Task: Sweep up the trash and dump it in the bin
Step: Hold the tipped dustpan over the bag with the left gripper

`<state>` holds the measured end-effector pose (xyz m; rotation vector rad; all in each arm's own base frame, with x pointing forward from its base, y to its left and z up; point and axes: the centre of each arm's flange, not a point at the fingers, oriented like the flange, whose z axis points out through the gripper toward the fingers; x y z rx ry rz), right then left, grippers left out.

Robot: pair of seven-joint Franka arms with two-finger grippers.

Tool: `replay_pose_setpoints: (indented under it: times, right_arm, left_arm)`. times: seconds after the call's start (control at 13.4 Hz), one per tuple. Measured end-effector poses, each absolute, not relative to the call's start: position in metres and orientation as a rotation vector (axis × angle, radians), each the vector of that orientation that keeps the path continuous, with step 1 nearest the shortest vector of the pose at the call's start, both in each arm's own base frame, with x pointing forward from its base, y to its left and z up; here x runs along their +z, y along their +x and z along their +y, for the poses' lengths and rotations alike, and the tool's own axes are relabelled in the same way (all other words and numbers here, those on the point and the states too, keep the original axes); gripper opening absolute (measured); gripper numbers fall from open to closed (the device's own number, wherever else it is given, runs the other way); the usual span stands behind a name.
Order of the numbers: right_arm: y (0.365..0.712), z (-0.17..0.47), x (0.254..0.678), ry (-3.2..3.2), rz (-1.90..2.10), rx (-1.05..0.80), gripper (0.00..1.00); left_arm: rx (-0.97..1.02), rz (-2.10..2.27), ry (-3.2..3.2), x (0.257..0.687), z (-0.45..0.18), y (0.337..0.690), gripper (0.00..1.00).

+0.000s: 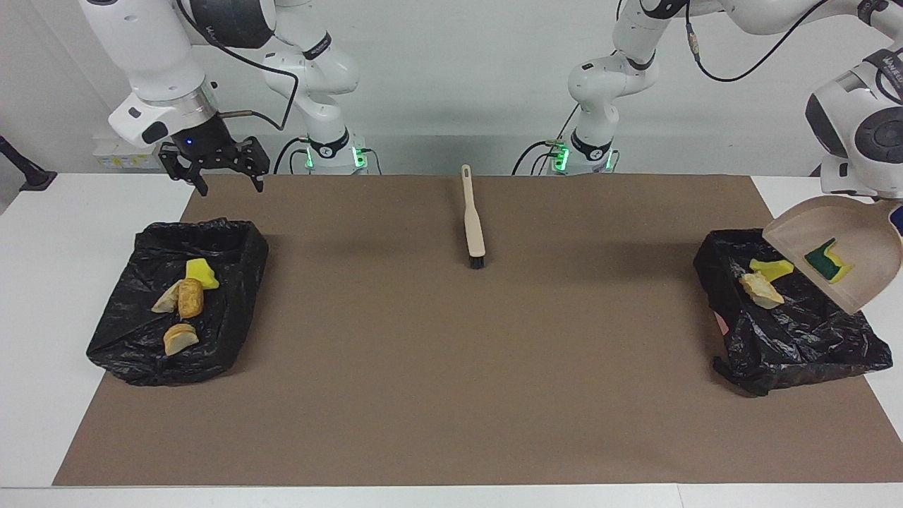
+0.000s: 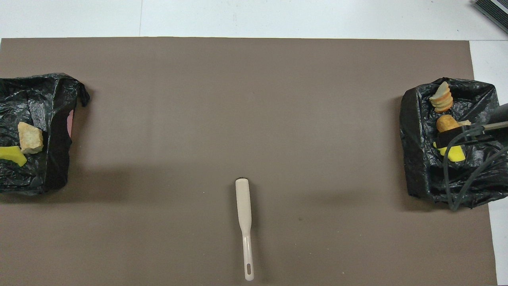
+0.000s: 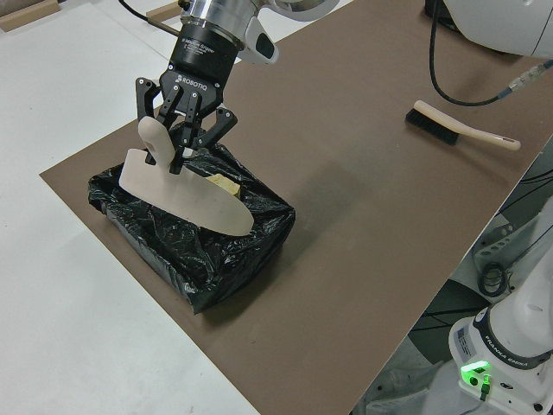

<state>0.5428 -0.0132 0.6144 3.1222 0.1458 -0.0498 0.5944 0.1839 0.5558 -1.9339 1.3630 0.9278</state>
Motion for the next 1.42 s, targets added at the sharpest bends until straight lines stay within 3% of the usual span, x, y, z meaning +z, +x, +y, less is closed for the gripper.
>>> replay_pose_setpoints:
  times: [0.6, 1.42]
  right_arm:
    - [0.543, -0.013, 0.614, 3.122, 0.146, -0.05, 1.0]
    - [0.543, -0.013, 0.615, 3.122, 0.146, -0.049, 1.0]
  left_arm:
    - [1.035, 1.232, -1.801, 0.543, 0.114, 0.608, 0.31]
    - [1.116, 1.122, -1.74, 0.53, 0.075, 0.602, 0.31]
